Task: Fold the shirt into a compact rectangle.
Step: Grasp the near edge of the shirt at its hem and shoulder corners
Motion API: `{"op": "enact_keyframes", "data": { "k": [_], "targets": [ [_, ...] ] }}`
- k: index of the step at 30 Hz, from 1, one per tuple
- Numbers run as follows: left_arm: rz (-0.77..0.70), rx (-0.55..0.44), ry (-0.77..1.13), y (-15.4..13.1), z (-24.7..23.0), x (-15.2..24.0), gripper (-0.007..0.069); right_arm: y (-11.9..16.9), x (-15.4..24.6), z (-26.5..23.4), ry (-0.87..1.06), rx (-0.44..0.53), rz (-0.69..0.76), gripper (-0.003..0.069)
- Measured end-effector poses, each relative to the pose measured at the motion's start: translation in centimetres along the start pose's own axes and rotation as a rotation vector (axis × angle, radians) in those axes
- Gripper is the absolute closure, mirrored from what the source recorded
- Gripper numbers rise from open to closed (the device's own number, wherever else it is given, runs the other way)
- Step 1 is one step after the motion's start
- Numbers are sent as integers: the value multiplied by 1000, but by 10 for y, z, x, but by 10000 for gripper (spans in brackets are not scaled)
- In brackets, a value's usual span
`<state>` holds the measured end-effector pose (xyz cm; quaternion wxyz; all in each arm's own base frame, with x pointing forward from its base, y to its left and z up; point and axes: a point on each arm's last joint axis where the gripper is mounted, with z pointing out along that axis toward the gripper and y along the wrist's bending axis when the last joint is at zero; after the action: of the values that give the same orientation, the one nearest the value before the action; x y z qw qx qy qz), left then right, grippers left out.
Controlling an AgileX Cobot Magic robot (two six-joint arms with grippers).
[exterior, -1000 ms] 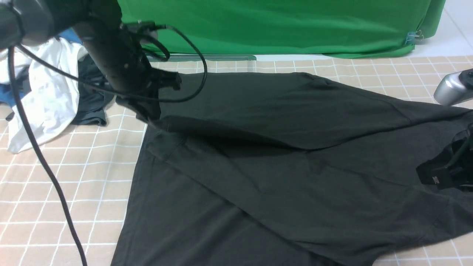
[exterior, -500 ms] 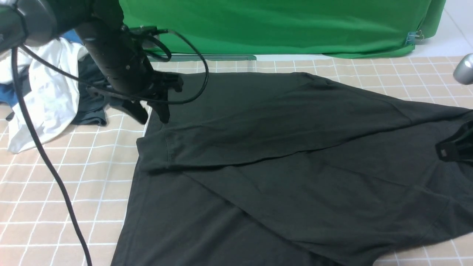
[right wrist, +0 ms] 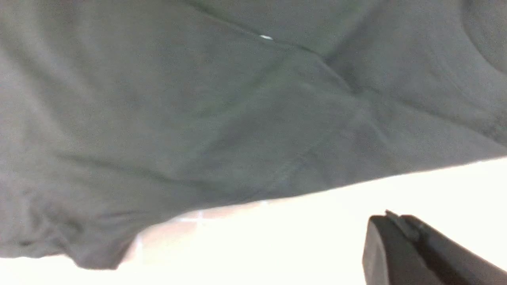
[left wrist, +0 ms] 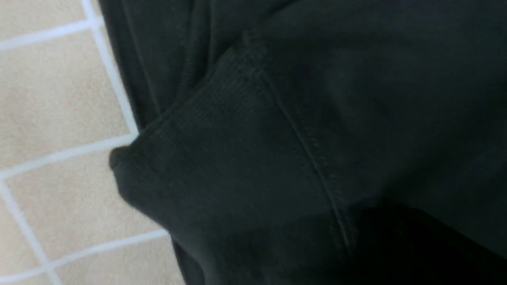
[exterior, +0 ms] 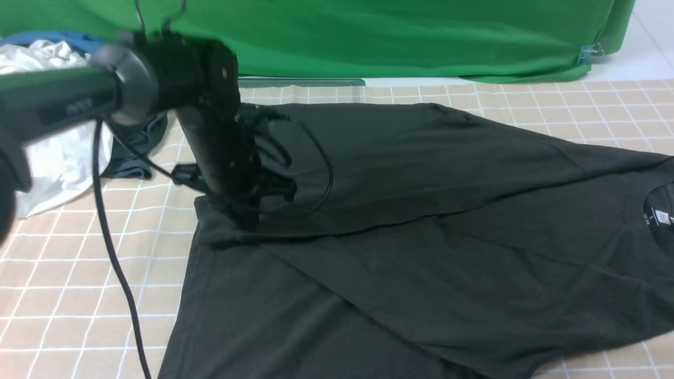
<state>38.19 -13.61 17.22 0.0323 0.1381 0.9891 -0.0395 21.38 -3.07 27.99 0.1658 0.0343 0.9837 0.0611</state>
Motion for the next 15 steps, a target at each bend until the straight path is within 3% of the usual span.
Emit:
{"op": "enact_keyframes", "data": {
  "k": [2,4,9,11,15],
  "targets": [
    [-1,1,-5,0,1,-1,608,-5,-1,4,16,6,39,585],
    [-1,6,-20,-1,-5,0,606,-7,-4,10,28,6,63,502],
    [5,18,-139,-5,-55,7,606,-13,-14,39,94,0,120,231],
    [10,31,-197,-9,-79,17,606,-16,-16,53,143,-3,135,173],
    [45,52,-274,-23,-102,45,606,-19,-20,78,201,-5,149,147]
  ]
}}
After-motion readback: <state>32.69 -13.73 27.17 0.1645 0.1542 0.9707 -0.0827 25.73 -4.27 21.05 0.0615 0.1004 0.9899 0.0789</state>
